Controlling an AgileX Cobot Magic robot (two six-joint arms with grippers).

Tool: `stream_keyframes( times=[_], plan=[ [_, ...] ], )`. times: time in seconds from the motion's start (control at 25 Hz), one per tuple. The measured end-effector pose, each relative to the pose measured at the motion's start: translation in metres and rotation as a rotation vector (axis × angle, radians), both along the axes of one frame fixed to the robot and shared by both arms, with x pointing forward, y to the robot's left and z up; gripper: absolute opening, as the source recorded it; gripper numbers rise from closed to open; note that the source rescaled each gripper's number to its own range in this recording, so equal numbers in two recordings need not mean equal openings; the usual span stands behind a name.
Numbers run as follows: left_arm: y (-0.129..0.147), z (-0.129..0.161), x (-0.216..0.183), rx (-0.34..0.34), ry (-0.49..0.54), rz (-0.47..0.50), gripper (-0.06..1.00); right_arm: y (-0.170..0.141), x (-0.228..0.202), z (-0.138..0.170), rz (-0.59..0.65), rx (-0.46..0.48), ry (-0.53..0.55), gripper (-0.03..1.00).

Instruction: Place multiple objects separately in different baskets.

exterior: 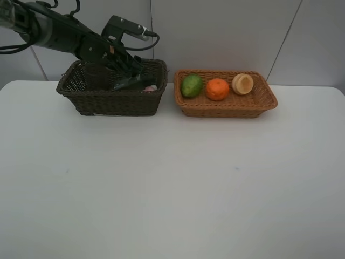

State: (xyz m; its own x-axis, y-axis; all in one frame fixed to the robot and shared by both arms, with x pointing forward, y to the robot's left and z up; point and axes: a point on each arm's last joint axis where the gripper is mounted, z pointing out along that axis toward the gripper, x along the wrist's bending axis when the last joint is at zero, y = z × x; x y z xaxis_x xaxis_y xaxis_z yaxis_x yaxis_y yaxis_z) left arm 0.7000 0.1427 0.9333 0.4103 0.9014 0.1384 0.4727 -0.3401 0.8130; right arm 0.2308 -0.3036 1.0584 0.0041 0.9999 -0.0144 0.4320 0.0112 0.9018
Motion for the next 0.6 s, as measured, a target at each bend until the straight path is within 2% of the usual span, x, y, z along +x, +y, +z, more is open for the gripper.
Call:
stream_keyframes(
  times=[0.44, 0.6],
  plan=[
    [0.0000, 0.0011, -0.0001, 0.001, -0.003, -0.001, 0.73, 0.0000, 0.0000, 0.0000, 0.000, 0.000, 0.000, 0.82],
    [0.0023, 0.0095, -0.0021, 0.013, 0.004, 0.012, 0.73, 0.0000, 0.0000, 0.0000, 0.000, 0.000, 0.000, 0.82]
  ],
)
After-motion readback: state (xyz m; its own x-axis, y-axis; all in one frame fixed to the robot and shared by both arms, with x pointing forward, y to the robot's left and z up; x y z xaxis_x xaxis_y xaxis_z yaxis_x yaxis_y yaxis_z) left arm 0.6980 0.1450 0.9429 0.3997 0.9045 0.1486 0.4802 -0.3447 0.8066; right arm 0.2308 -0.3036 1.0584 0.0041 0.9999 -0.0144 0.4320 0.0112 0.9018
